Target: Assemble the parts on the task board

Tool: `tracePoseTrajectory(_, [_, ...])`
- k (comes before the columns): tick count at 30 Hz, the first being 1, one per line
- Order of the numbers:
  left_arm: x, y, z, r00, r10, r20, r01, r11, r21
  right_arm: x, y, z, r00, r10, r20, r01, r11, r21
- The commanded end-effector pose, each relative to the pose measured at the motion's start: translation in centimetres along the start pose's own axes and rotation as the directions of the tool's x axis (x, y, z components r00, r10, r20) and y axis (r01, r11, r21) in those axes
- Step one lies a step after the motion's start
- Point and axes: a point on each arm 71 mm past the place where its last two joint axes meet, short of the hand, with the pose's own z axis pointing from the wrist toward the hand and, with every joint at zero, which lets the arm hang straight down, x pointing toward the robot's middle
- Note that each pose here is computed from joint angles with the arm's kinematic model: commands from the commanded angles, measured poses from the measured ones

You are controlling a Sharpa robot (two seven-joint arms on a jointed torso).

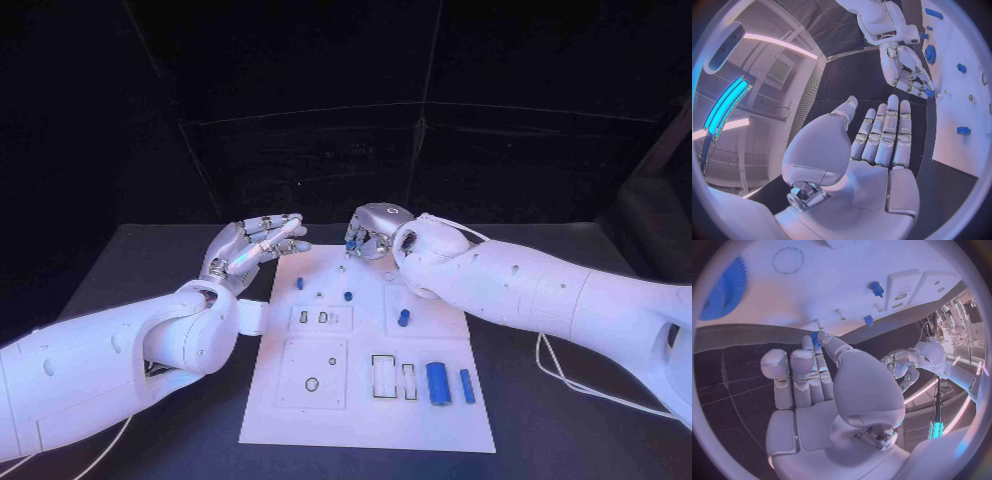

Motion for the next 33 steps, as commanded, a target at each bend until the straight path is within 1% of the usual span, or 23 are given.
tracePoseTrajectory(1, [0.13, -0.25, 0.14, 1.000, -0.010, -0.013, 0.010, 1.000, 0.006, 0.15, 0.23, 0.19, 0.999, -0.003, -0.037, 0.003, 1.000, -0.001])
tracePoseTrajectory(7, [0.18, -0.37, 0.26, 1.000, -0.009, -0.015, 0.010, 1.000, 0.007, 0.45, 0.65, 0.36, 0.998, -0.006, -0.069, 0.005, 1.000, -0.005])
tracePoseTrajectory(12, [0.17, -0.40, 0.30, 1.000, -0.009, -0.015, 0.010, 1.000, 0.007, 0.53, 0.66, 0.26, 0.996, -0.007, -0.084, 0.006, 1.000, -0.006])
tracePoseTrajectory(22, [-0.02, -0.41, 0.31, 1.000, -0.007, -0.012, 0.007, 1.000, 0.007, 0.53, 0.44, 0.12, 0.996, -0.008, -0.090, 0.008, 1.000, 0.001])
tracePoseTrajectory(29, [0.02, -0.39, 0.35, 1.000, -0.008, -0.014, 0.008, 1.000, 0.006, 0.53, 0.69, 0.41, 0.997, -0.008, -0.077, 0.008, 1.000, 0.008])
tracePoseTrajectory(33, [0.02, -0.38, 0.35, 1.000, -0.009, -0.014, 0.009, 1.000, 0.005, 0.58, 0.74, 0.58, 0.997, -0.009, -0.078, 0.010, 1.000, 0.016])
